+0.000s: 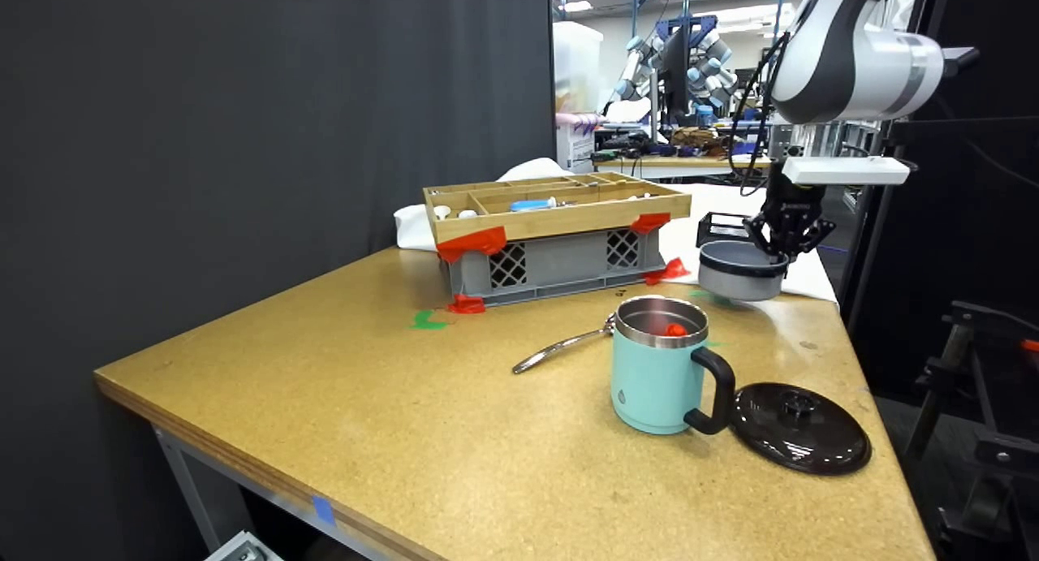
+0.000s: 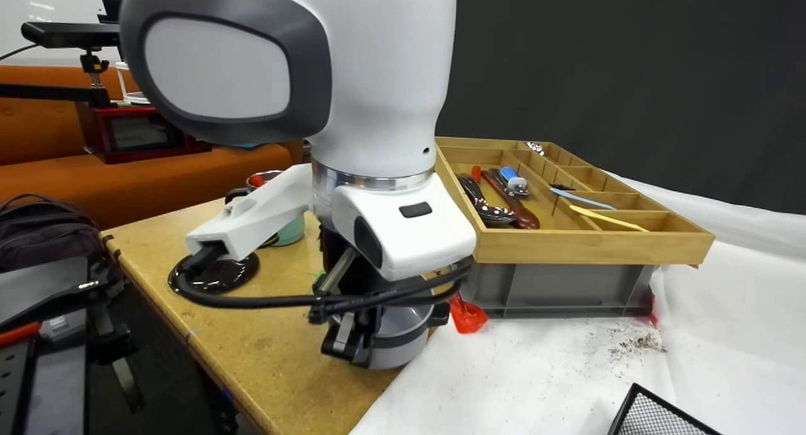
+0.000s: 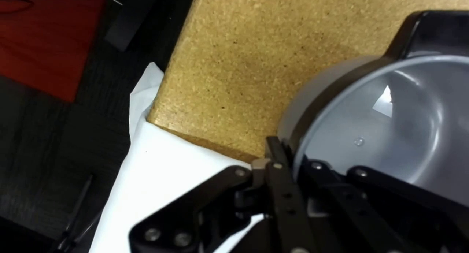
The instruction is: Move the pot and move it slightly to the right on the table
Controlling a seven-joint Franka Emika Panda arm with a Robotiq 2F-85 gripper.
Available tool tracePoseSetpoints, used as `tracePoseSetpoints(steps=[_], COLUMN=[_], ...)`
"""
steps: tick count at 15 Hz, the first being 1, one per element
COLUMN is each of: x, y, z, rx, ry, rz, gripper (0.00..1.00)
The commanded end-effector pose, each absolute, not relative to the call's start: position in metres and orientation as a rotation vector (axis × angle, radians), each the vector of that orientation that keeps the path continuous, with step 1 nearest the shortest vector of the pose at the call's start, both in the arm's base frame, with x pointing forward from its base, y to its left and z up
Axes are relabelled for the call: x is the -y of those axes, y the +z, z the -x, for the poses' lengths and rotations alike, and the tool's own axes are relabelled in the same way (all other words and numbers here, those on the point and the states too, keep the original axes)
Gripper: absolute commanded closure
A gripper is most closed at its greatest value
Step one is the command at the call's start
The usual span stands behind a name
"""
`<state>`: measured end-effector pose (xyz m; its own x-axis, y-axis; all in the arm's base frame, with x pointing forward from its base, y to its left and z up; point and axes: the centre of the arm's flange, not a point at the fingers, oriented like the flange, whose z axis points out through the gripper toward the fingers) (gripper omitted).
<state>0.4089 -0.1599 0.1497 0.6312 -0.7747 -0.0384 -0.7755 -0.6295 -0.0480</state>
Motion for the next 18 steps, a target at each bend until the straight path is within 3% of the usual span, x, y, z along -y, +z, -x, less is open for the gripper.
tracePoseSetpoints(steps=[1,5,6,16,18], x=[0.152,0.141,0.14,0.133,0.131], y=[0.132,0.112,0.112,0.127,0.136], z=[-0.42,-0.432,-0.435,-0.428,-0.428], rx=[-1.379,-1.387,-1.389,-1.412,-1.402], ry=[-0.033,-0.046,-0.05,-0.029,-0.035], rz=[2.774,2.773,2.765,2.739,2.738], gripper=[0.99,0.99,0.76,0.07,0.0])
